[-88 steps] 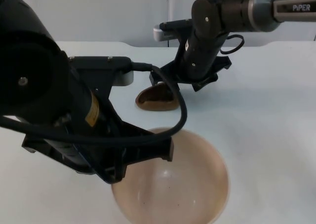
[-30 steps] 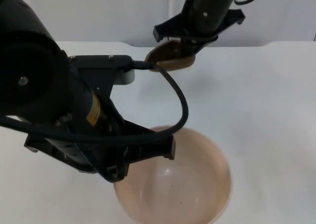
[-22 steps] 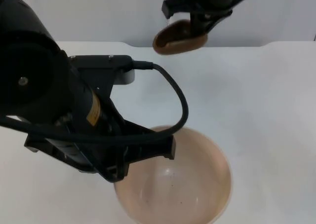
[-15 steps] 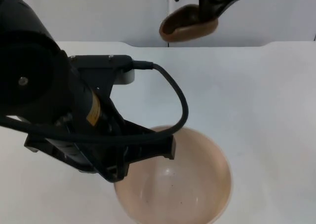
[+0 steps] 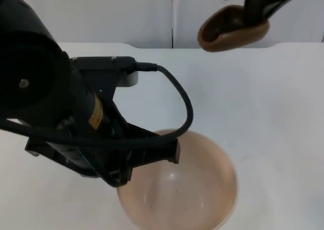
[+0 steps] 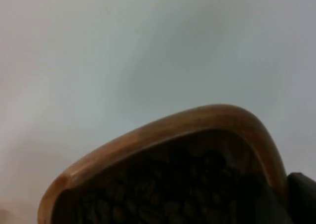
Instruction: Pick up the bowl with the left hand and pour the coffee beans from the cup into the bowl with the right hand.
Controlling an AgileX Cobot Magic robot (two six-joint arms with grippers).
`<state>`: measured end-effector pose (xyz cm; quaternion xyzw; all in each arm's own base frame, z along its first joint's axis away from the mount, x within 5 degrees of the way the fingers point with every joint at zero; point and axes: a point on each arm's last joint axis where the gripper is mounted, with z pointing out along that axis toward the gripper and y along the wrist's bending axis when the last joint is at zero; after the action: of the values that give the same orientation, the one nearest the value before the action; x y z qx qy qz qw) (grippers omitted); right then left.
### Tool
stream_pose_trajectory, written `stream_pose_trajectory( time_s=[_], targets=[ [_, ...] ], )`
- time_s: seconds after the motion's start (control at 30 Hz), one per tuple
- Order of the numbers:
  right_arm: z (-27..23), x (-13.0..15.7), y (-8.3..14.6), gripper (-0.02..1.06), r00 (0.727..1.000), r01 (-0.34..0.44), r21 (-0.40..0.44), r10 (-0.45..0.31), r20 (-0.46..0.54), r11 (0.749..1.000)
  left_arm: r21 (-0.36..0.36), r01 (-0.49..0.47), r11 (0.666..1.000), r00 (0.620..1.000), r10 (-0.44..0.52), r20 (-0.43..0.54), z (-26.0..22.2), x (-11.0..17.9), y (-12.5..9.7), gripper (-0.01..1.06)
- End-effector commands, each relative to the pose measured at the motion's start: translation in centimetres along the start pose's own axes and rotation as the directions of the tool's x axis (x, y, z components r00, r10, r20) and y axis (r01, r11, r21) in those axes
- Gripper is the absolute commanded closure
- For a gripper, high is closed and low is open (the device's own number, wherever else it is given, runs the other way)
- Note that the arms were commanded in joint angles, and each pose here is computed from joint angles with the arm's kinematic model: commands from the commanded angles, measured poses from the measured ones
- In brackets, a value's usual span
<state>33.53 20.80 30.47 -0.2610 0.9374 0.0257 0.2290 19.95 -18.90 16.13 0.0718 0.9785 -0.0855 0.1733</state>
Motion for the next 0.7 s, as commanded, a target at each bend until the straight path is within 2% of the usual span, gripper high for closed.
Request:
stream_pose_trajectory(
  time_s=[0.0, 0.3, 0.5, 0.67],
  targets=[
    [-1.1, 1.1, 0.0, 1.04, 1.000, -0.002, -0.004, 0.002, 0.020, 1.000, 0.014, 0.012, 1.000, 1.000, -0.012, 0.005, -0.1, 0.0, -0.3, 1.05],
    [-3.3, 5.6, -0.2, 1.04, 1.000, -0.022, -0.005, 0.022, 0.015, 1.000, 0.014, 0.012, 1.000, 1.000, -0.012, 0.005, -0.1, 0.0, -0.3, 1.05],
    [-3.5, 7.2, -0.3, 1.04, 1.000, -0.020, -0.004, 0.020, -0.011, 1.000, 0.014, 0.012, 1.000, 1.000, -0.012, 0.005, -0.1, 0.0, -0.3, 1.05],
    [-3.6, 7.2, -0.1, 1.04, 1.000, -0.016, -0.006, 0.016, -0.006, 1.000, 0.020, 0.012, 1.000, 1.000, -0.012, 0.010, -0.1, -0.1, -0.3, 1.05]
  ],
)
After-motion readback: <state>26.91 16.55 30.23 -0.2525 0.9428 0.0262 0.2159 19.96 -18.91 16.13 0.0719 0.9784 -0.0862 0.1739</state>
